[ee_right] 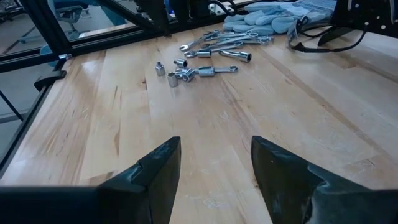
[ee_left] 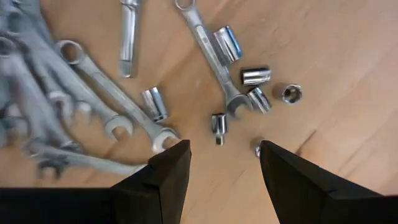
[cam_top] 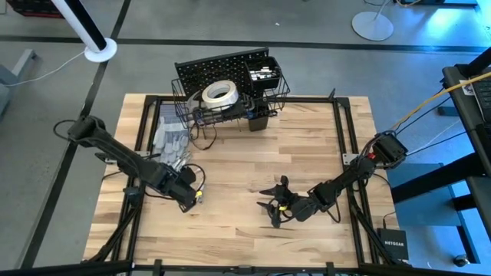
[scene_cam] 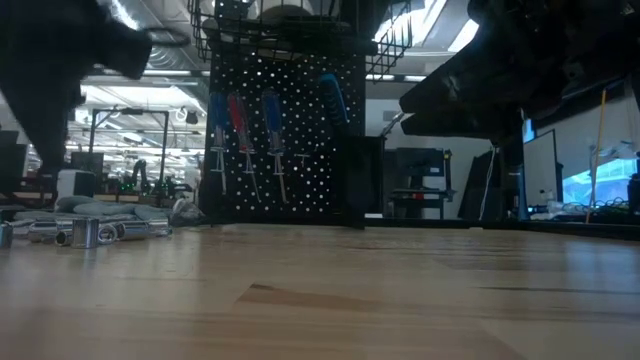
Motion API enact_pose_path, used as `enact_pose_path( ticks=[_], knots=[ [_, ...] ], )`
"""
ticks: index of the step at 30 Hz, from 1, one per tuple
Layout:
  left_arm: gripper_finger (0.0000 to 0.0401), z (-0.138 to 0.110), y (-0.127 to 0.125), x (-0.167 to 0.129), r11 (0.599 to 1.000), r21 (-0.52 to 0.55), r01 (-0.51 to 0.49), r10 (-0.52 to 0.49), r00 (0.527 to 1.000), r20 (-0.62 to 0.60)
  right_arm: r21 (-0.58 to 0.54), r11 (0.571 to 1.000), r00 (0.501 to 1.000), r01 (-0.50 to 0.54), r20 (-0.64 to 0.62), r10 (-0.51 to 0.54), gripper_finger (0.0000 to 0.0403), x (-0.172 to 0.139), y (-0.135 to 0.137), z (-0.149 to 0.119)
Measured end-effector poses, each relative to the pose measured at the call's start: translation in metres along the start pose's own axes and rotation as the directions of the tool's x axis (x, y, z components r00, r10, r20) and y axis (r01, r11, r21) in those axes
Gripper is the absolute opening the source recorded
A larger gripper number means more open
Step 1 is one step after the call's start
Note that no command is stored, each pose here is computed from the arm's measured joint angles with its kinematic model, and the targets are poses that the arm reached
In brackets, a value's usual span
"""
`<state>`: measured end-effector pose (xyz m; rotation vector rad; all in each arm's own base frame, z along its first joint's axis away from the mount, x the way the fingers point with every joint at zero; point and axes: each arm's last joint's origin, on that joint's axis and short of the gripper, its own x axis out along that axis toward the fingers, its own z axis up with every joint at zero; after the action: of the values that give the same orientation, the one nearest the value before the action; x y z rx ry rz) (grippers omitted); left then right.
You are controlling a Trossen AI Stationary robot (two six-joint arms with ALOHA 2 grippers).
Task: Hang tools onto peg board
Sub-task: Put the socket into the top black bin on the pegboard
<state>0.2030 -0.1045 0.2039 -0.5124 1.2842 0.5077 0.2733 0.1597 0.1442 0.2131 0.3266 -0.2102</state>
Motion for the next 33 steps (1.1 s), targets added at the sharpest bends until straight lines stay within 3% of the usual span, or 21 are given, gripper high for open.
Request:
enact_pose_path(
  ticks=[6,12,23,33],
  knots=[
    [0.0184,-0.007,0.004,0.028,0.997,-0.008,0.072,-0.072,0.997,0.032,0.0,1.0,1.0,0.003,0.002,-0.003,0.0199,0.0,0.0,0.0],
    [0.0184,-0.014,0.016,0.045,0.998,-0.038,0.042,-0.04,0.998,0.051,-0.001,1.0,1.0,0.008,0.002,-0.008,0.0199,0.0,0.0,0.0],
    [0.0184,-0.017,0.019,0.055,0.997,0.028,0.074,-0.075,0.995,0.063,-0.004,1.0,1.0,0.01,0.0,-0.01,0.0199,0.0,-0.001,0.0],
    [0.0174,-0.024,0.03,0.065,0.999,0.034,0.041,-0.042,0.998,0.048,0.005,1.0,1.0,0.016,-0.013,-0.016,0.0199,0.0,-0.001,-0.002]
  ],
)
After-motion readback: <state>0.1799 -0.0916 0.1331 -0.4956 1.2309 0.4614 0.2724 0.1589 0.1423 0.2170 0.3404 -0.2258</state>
